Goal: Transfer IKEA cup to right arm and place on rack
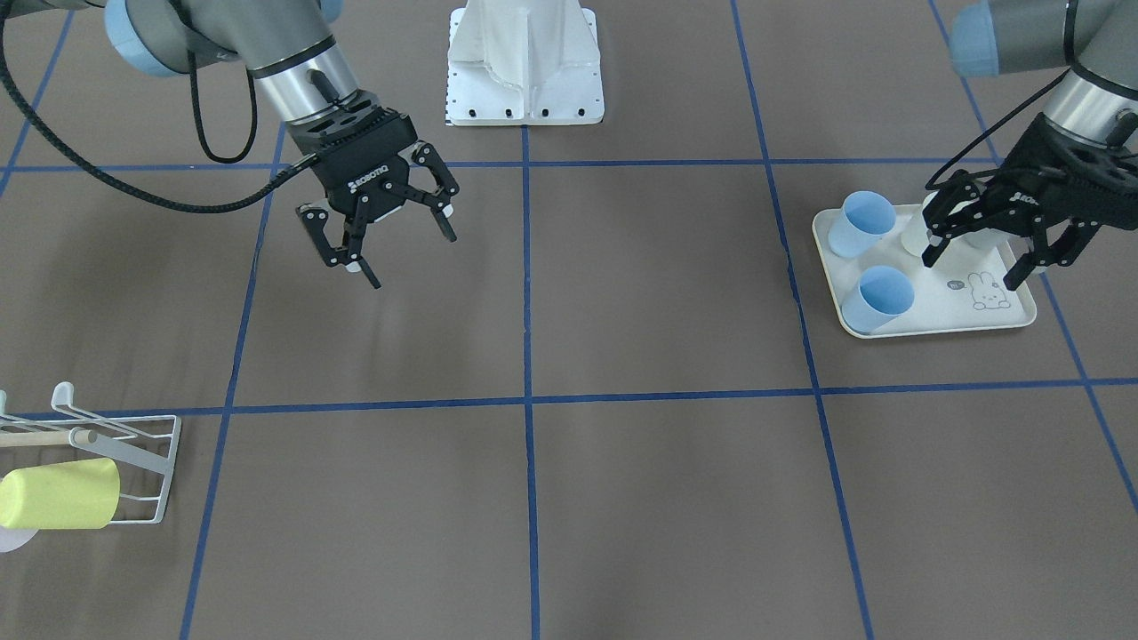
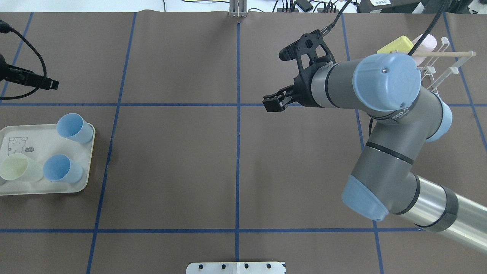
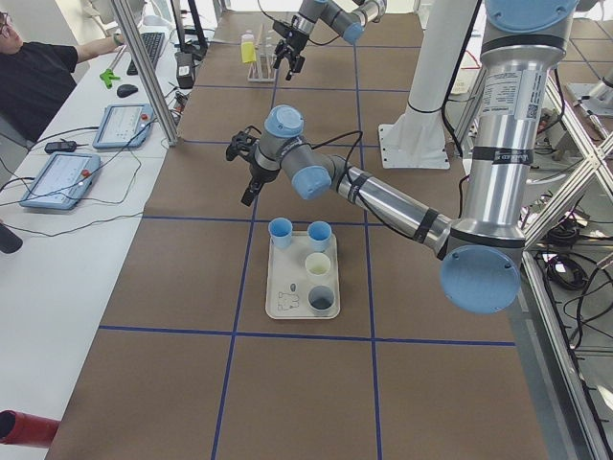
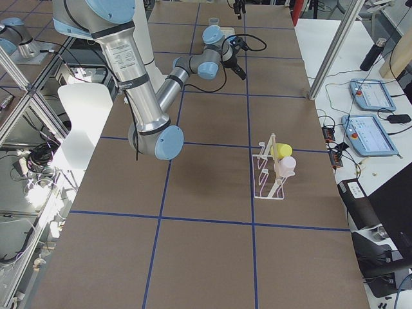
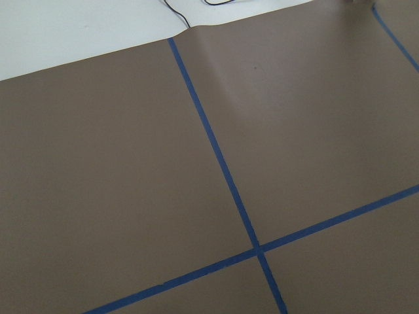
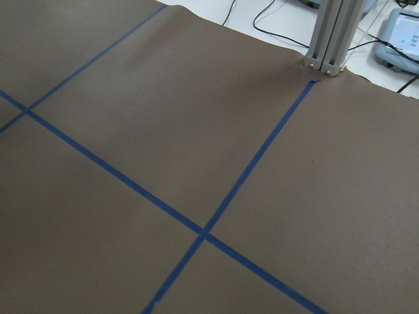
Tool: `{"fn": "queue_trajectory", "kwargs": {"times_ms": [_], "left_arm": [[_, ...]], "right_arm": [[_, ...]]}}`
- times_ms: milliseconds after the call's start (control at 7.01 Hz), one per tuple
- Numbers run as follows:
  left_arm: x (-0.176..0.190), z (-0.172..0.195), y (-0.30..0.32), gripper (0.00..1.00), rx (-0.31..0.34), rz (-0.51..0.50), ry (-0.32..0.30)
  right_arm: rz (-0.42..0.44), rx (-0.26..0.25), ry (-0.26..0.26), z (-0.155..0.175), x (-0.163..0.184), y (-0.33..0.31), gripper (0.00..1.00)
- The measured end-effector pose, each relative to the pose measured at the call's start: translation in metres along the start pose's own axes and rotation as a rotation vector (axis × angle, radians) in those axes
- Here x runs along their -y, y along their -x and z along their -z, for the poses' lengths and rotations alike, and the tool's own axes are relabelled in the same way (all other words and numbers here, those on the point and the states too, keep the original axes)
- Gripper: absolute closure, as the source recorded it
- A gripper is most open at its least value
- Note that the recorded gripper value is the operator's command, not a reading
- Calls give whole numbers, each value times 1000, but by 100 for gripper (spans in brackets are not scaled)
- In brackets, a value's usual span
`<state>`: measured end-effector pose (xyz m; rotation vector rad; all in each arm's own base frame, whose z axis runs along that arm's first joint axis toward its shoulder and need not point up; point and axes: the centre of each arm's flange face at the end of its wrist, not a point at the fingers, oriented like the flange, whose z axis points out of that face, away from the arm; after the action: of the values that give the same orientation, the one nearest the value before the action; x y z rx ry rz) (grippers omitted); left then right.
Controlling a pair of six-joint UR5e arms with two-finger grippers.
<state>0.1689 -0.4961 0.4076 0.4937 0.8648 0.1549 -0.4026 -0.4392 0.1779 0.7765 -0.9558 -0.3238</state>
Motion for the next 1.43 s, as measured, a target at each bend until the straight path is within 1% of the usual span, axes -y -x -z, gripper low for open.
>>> {"fn": "queue_trajectory", "kwargs": {"times_ms": [143, 285, 428, 571, 713, 856, 999, 1284, 1427], "left_arm": [[-12, -19, 6, 0, 13, 0, 9], [-26, -40, 15, 0, 32, -7, 9], [-39, -59, 24, 0, 39, -13, 6], [-52, -78, 28, 0, 31, -15, 8], [-66, -94, 26, 9, 10, -14, 11], [-79, -103, 25, 35, -10, -17, 12], [-89, -105, 26, 59, -23, -20, 10], [-99, -104, 30, 99, -35, -22, 2], [-100, -103, 29, 100, -37, -21, -1]], "right_arm": [[-15, 26, 0, -1, -3, 13, 1], [-19, 39, 1, -2, -5, 19, 1], [-20, 44, 1, -3, -7, 22, 1], [-19, 45, 2, -3, -8, 23, 1], [-19, 46, 4, -4, -9, 24, 1], [-19, 45, 4, -4, -10, 23, 1], [-19, 44, 6, -4, -11, 22, 1], [-19, 44, 6, -3, -12, 22, 1], [-19, 45, 6, -3, -12, 23, 1]]}}
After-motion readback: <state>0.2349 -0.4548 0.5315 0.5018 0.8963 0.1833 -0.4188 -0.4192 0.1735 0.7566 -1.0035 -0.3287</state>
